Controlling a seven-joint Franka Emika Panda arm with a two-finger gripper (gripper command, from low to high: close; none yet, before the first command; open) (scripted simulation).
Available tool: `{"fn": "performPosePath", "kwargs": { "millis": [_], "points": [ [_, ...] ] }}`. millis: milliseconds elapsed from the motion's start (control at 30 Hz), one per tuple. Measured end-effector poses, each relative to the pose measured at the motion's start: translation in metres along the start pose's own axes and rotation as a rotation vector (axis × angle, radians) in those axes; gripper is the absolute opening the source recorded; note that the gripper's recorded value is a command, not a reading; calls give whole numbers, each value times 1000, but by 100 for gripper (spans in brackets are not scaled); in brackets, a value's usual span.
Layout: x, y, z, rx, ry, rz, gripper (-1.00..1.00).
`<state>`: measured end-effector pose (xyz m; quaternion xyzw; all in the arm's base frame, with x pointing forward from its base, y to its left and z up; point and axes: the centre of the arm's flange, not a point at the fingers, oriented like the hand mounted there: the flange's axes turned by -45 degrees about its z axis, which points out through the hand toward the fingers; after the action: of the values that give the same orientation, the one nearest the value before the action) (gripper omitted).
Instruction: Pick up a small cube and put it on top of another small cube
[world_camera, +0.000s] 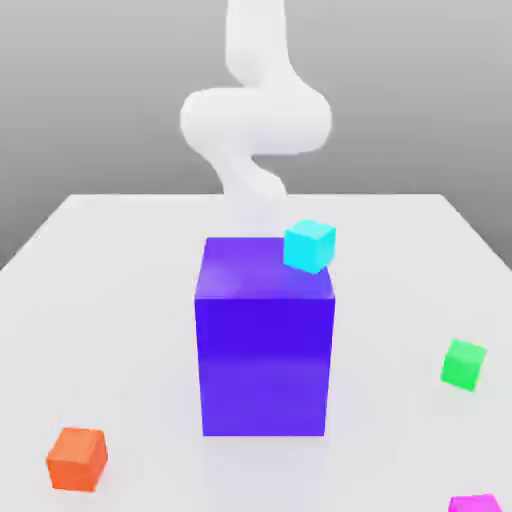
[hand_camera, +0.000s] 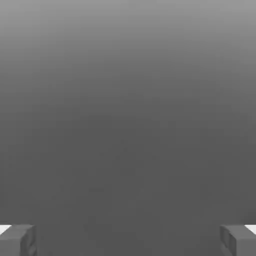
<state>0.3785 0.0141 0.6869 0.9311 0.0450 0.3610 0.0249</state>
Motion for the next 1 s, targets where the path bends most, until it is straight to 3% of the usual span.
{"fn": "performPosePath", "kwargs": {
  "millis": [233,500,767,1000],
  "points": [
    [8,-45,115,16,-166,-340,0],
    [-17,-102,241,116,-329,-718,0],
    [-78,-168,353,302,-447,-1085,0],
    [-155,-224,434,522,-502,-1371,0]
  ]
}}
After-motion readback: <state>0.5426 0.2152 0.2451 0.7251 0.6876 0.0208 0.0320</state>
